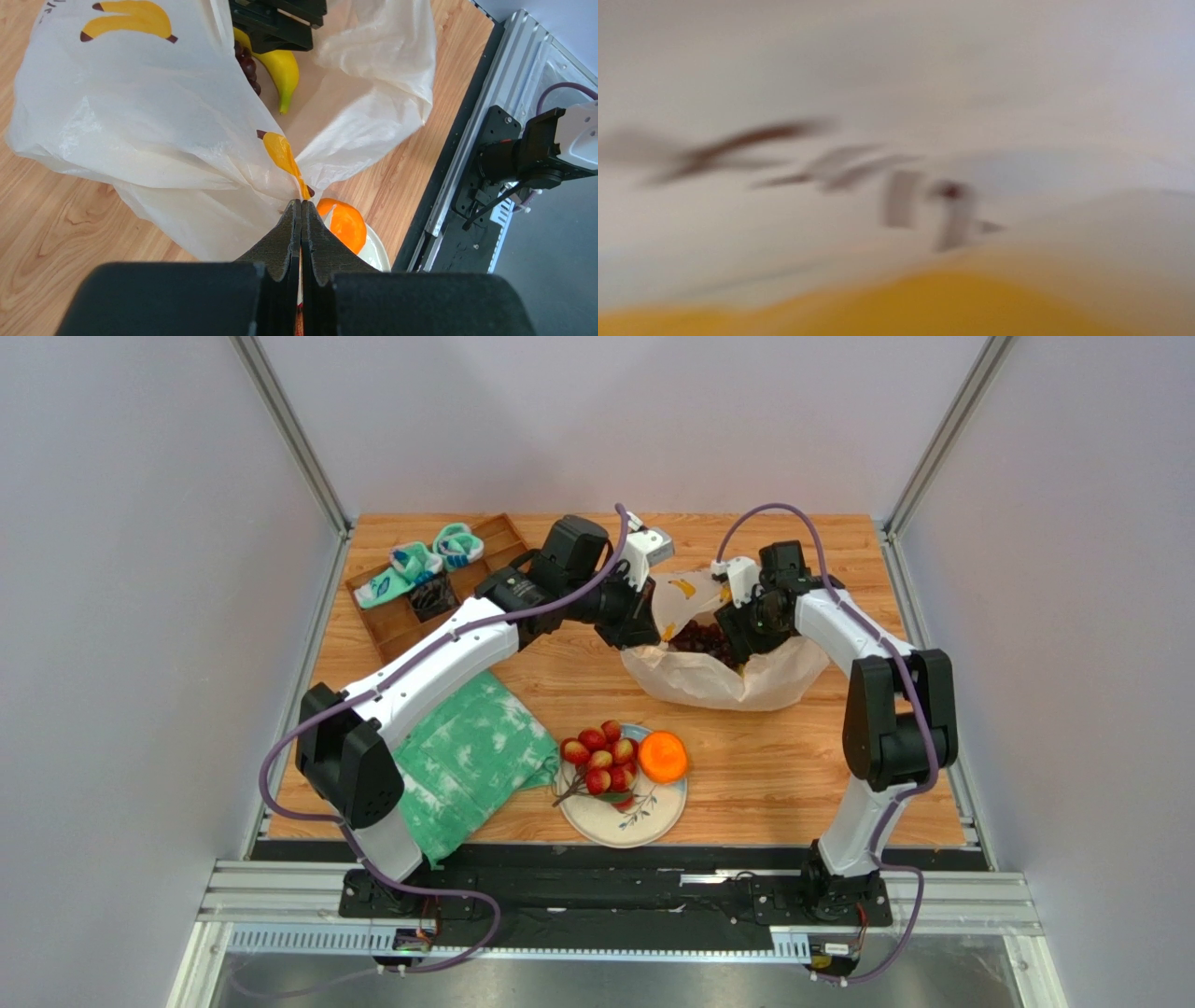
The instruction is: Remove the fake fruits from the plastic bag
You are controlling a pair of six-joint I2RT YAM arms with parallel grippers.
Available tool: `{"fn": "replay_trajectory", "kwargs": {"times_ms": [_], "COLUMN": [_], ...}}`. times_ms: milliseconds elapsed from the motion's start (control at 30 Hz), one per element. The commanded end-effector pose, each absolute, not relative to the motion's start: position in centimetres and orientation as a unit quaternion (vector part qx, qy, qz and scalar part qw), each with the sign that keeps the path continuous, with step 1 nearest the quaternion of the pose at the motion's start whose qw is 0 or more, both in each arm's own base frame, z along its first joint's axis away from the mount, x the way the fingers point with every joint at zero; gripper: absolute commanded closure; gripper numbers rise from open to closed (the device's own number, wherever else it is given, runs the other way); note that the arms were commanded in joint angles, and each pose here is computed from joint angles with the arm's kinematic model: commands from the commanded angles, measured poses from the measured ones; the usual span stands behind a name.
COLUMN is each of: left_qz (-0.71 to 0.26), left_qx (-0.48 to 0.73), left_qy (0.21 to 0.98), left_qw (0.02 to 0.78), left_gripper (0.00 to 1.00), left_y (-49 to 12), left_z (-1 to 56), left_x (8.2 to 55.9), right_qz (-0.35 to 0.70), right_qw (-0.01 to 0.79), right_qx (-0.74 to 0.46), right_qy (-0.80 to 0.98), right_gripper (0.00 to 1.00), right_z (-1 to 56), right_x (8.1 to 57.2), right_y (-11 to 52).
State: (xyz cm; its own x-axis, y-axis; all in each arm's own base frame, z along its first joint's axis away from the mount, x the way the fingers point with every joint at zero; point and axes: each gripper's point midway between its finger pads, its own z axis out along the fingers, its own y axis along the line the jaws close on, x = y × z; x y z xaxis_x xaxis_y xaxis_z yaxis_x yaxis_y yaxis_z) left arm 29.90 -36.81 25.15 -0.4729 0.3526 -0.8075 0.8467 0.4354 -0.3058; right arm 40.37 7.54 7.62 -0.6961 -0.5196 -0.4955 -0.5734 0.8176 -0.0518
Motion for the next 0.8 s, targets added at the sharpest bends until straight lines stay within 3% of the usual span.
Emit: {"fn": "replay_trajectory", "kwargs": {"times_ms": [0,167,233,267,400,633,767], "left_qz": [-0.371,-0.373,-0.373,-0.374,-0.374,-0.374,-0.372], "left_qx": [0.399,0.403,0.403,0.402,0.402,0.399,0.398], "left_qy": [0.757,0.756,0.757,0.756,0.756,0.755,0.755], "left_qw": [0.361,0.357,0.355,0.356,0.357,0.361,0.365], "left_gripper": [1.0,1.0,1.0,1.0,1.0,1.0,1.0], "left_y": [-36.9,-37.0,-37.1,-37.2,-37.4,-38.0,-38.3], "left_z": [27.2,27.1,26.9,27.0,27.1,27.4,27.7], "left_x": [29.0,28.7,28.8,28.8,29.1,29.9,30.3], "right_qz": [-0.003,-0.023,-0.017,-0.014,0.03,0.136,0.143], "right_qw": [0.253,0.219,0.223,0.228,0.296,0.378,0.396], "right_qx": [-0.276,-0.268,-0.268,-0.267,-0.267,-0.28,-0.288], "right_qy": [0.927,0.938,0.937,0.936,0.917,0.872,0.86], "right_gripper": [0.39,0.39,0.47,0.56,0.72,0.74,0.73], "right_z": [6.6,4.4,4.6,4.9,10.6,18.9,19.7], "right_x": [43.4,43.9,44.0,43.9,43.7,39.9,38.2], "right_y": [5.9,5.1,5.3,5.4,7.3,11.0,11.2]}}
